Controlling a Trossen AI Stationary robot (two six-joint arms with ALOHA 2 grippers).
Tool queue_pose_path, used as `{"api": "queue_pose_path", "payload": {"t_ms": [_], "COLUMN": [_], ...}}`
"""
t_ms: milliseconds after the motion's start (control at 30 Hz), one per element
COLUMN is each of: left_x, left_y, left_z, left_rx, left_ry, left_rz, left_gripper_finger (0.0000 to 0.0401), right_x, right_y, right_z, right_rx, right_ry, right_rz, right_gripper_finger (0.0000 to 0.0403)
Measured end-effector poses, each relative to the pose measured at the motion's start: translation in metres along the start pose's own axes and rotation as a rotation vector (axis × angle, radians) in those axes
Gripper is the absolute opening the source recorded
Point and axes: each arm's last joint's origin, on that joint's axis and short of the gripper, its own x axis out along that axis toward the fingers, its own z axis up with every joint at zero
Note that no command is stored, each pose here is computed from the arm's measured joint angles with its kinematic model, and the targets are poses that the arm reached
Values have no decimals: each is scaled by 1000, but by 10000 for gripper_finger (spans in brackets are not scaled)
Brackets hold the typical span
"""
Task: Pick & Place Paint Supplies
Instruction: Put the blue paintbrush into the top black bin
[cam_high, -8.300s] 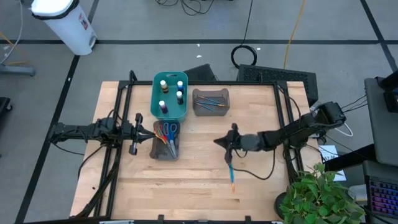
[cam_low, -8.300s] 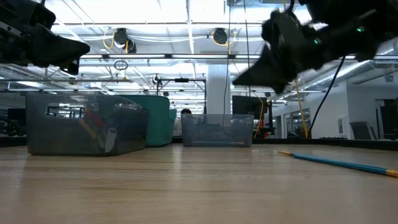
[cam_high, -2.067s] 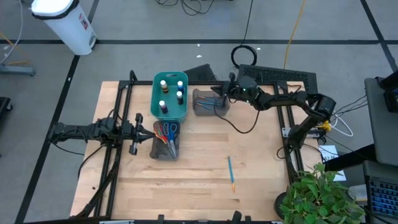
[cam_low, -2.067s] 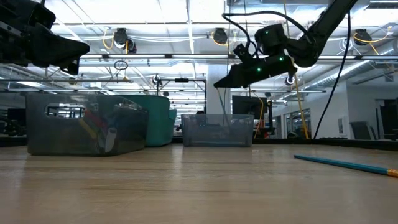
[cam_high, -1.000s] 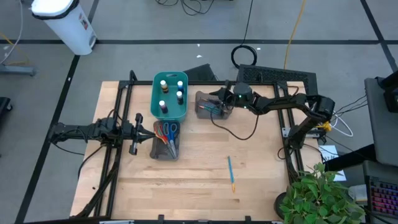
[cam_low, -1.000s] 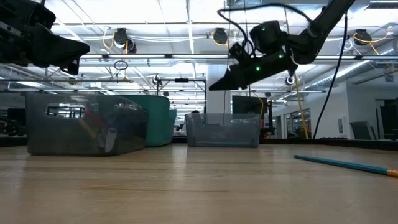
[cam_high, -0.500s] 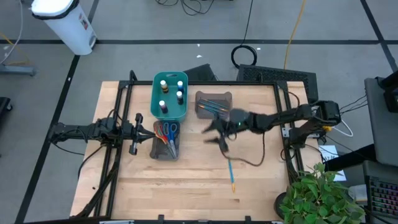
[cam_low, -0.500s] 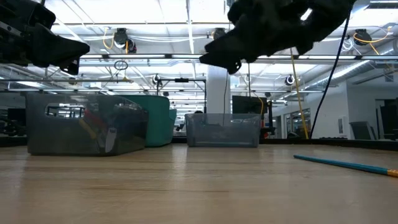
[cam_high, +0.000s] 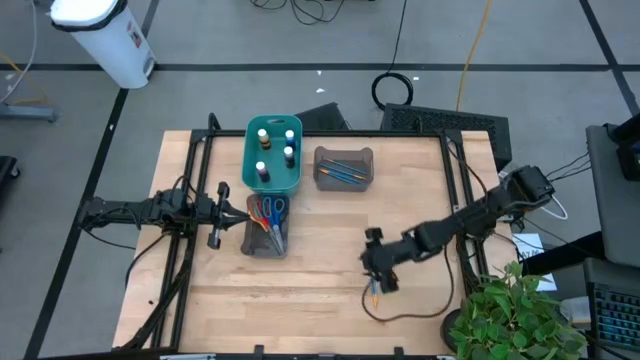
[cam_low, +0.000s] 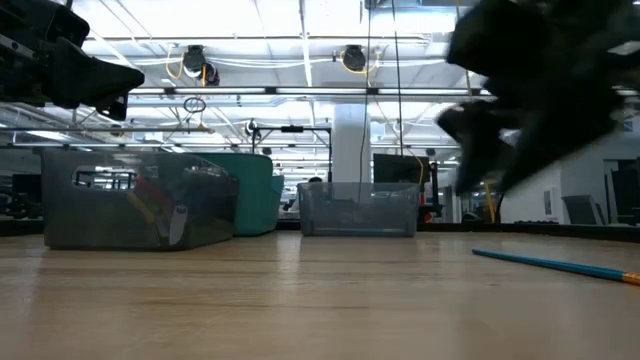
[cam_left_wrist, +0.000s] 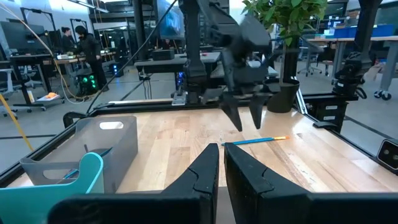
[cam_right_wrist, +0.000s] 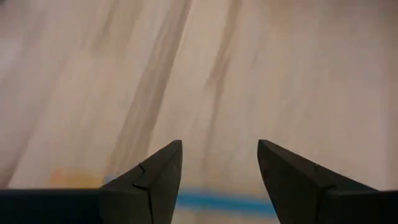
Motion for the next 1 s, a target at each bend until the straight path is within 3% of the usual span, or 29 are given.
{"api": "queue_pose_path", "payload": {"t_ms": [200,433,767,1000], "left_x": [0,0,0,0], "left_y": [0,0,0,0], "left_z": [0,0,0,0], "left_rx": [0,0,0,0], "left_ry": [0,0,-1,-4], "left_rz": [0,0,0,0], "left_gripper_finger": [33,33,33,33], "right_x": [-6,-3,24,39], "right_y": [31,55,52,39], "right_z": [-22,-42,-50,-43], "right_rx": [-6,55,80,-3], "right_ry": [170,166,97,-15], "right_rz": [40,139,280,214], "right_gripper_finger": [184,174,158,157]}}
